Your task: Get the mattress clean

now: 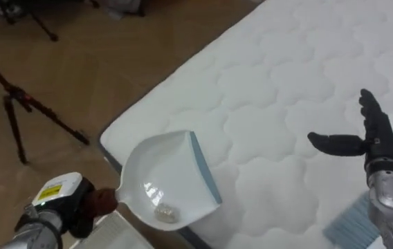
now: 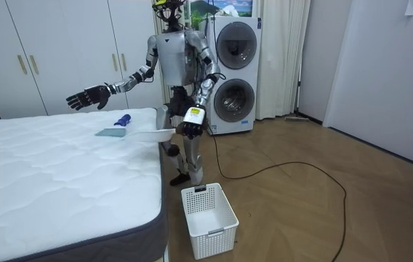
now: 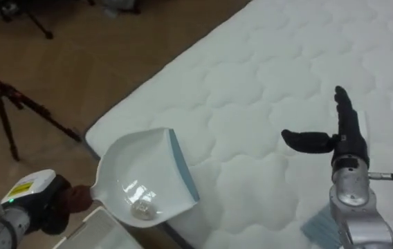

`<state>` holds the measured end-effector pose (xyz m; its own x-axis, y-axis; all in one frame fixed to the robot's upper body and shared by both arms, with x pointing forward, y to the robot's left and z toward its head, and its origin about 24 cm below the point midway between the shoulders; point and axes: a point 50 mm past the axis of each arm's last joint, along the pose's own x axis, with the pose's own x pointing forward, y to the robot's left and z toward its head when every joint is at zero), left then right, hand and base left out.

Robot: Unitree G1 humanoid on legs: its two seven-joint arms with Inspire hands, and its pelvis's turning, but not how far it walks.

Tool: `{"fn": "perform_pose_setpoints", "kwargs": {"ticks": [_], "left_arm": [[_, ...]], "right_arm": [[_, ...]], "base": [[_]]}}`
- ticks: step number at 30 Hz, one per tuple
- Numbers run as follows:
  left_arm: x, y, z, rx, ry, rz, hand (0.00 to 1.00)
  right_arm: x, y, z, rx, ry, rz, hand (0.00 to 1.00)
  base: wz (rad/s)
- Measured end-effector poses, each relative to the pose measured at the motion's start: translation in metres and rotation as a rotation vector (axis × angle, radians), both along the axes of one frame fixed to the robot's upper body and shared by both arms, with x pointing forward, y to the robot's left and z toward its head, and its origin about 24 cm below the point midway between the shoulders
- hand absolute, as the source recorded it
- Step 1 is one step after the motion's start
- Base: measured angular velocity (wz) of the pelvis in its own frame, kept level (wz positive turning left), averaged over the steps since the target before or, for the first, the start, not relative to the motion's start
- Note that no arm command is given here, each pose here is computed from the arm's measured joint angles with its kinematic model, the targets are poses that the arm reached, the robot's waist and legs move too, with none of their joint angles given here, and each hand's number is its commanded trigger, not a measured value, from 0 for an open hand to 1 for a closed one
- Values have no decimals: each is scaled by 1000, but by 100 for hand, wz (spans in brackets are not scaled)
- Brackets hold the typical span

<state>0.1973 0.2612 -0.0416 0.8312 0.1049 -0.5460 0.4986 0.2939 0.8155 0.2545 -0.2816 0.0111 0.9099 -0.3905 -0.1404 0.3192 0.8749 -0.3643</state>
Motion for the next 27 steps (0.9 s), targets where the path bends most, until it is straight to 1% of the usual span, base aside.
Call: {"fn": "perform_pose_setpoints", "kwargs": {"ticks": [6,12,15,17,21,27], "left_arm": [[4,3,9,-8,-28,7,100],[1,11,10,4,-36,58,100],[-6,10,5,3,-10,64,100],[-8,8,6,28,-5,44,100],[-8,4,4,11,12,37,100],[-9,2,3,0,17,36,100]], "right_arm": [[-8,3,6,31,-37,17,0],[-10,7,8,101,-52,63,0],[-10,8,8,102,-50,68,0],[-11,8,7,100,-48,67,0],[-19,6,3,100,-34,55,0],[-22,7,1,111,-25,64,0]], "base": [[79],[35],[38],[47],[76],[52]]}}
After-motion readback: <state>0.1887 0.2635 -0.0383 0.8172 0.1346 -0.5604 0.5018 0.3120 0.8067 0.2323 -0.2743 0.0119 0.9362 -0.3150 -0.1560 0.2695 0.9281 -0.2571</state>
